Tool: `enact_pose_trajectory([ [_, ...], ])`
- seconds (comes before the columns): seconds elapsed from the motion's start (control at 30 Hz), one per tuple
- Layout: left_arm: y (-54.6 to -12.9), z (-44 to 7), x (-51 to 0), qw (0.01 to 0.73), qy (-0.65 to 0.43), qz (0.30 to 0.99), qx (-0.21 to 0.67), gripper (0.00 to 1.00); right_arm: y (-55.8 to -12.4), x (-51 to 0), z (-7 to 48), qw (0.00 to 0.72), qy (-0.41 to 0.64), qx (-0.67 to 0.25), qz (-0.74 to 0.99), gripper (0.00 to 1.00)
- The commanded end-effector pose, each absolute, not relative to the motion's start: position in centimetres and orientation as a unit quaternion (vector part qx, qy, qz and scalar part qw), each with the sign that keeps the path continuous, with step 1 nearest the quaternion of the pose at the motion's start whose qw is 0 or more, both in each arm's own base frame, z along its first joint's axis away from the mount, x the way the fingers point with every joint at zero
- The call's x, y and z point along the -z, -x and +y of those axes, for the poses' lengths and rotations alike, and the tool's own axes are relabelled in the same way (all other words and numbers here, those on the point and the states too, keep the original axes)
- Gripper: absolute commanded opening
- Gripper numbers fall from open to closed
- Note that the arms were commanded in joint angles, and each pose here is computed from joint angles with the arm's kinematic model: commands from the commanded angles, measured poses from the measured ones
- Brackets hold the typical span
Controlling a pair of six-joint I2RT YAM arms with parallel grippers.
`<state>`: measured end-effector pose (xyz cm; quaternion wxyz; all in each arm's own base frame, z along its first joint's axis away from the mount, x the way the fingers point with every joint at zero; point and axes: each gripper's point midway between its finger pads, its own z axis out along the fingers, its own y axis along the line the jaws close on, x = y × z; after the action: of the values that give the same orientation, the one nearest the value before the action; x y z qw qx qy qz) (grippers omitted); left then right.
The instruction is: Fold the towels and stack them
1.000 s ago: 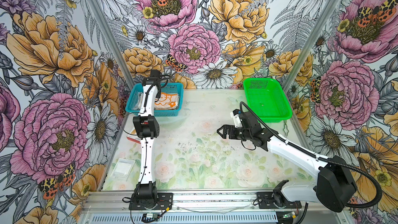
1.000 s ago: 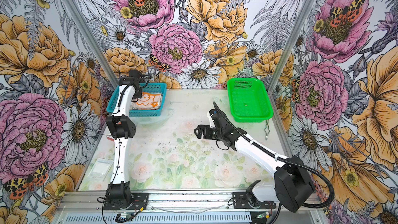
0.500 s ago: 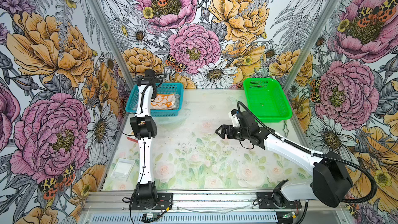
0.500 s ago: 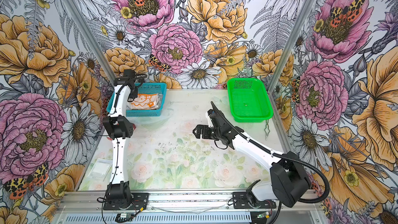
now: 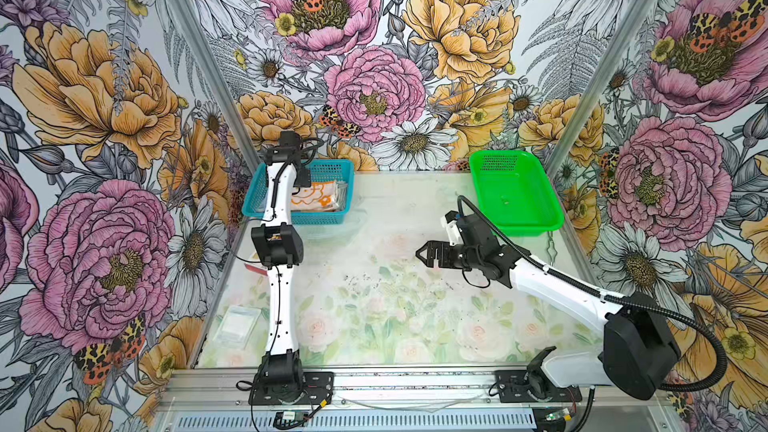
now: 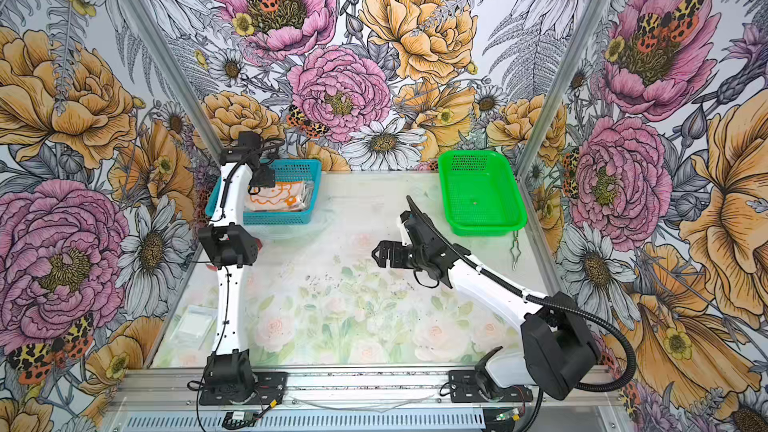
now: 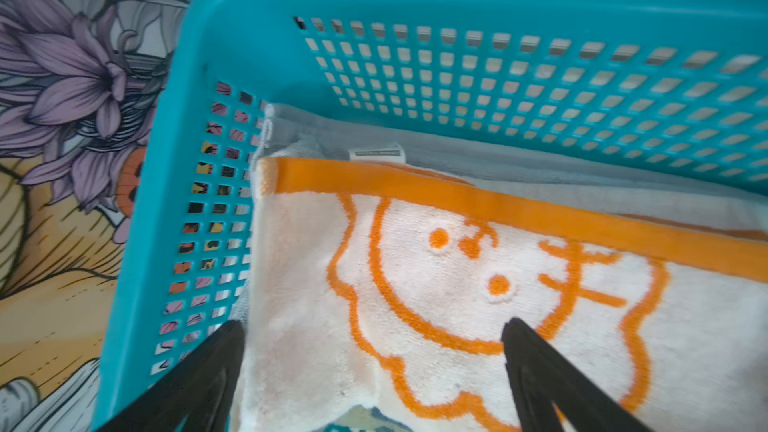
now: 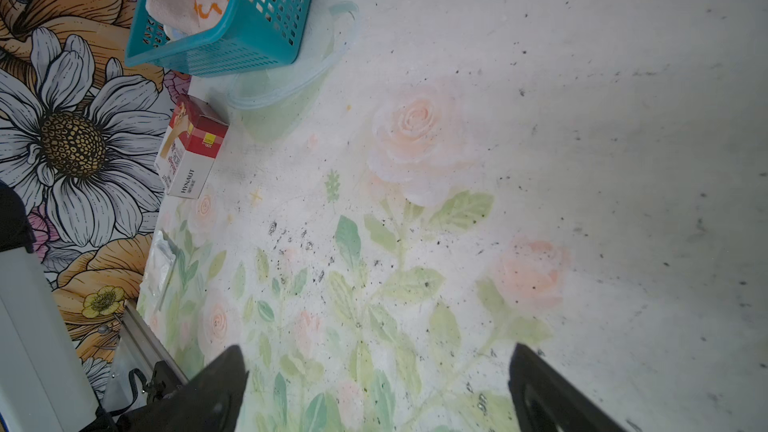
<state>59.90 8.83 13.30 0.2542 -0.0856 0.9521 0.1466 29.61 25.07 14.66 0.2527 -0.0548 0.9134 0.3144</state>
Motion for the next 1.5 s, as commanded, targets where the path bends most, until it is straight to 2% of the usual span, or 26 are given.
enact_pose_trajectory([
  [0.0,-60.8,3.6,-16.4,0.297,0.061,0.951,-0.058,0.98,-29.8,-15.9,25.9,0.264,0.078,-0.324,0.905,0.99],
  [0.17,-60.4,-2.9,-19.0,0.316,0.005,0.949,-0.008,0.98,-30.2,-18.1,24.3,0.307,0.076,-0.318,0.894,0.99],
  [0.37,-57.3,-10.9,-25.8,0.356,-0.061,0.932,0.039,0.98,-31.0,-19.3,18.6,0.354,0.025,-0.302,0.885,1.0],
  [0.53,-52.0,-13.5,-33.4,0.399,-0.097,0.911,0.02,0.98,-31.2,-19.5,13.7,0.399,-0.007,-0.252,0.882,0.99],
  [0.7,-43.7,-15.0,-44.8,0.497,-0.134,0.857,0.033,0.98,-32.2,-20.8,9.9,0.441,-0.027,-0.214,0.871,1.0],
  [0.8,-38.8,-14.1,-47.9,0.523,-0.139,0.84,0.024,0.98,-32.9,-22.2,8.0,0.464,-0.039,-0.194,0.864,1.0],
  [0.93,-36.6,-11.3,-43.6,0.505,-0.103,0.857,-0.007,0.98,-33.6,-23.1,5.3,0.486,-0.058,-0.153,0.859,0.99],
  [1.07,-34.3,-7.8,-37.7,0.558,-0.019,0.825,0.084,0.98,-33.5,-22.0,2.8,0.487,-0.078,-0.114,0.862,1.0],
  [1.17,-32.6,-4.2,-33.0,0.585,0.047,0.804,0.095,0.98,-32.7,-20.8,1.8,0.486,-0.07,-0.089,0.867,0.99],
  [1.3,-31.4,0.4,-24.4,0.581,0.134,0.803,0.01,0.98,-30.7,-19.8,-0.3,0.504,-0.071,-0.023,0.86,1.0],
  [1.4,-30.6,1.8,-22.4,0.66,0.174,0.731,-0.004,0.98,-29.5,-19.1,-2.5,0.528,-0.074,0.045,0.845,1.0],
  [1.47,-30.2,3.9,-20.7,0.684,0.194,0.7,-0.071,0.98,-29.3,-18.4,-3.3,0.549,-0.073,0.068,0.83,1.0],
])
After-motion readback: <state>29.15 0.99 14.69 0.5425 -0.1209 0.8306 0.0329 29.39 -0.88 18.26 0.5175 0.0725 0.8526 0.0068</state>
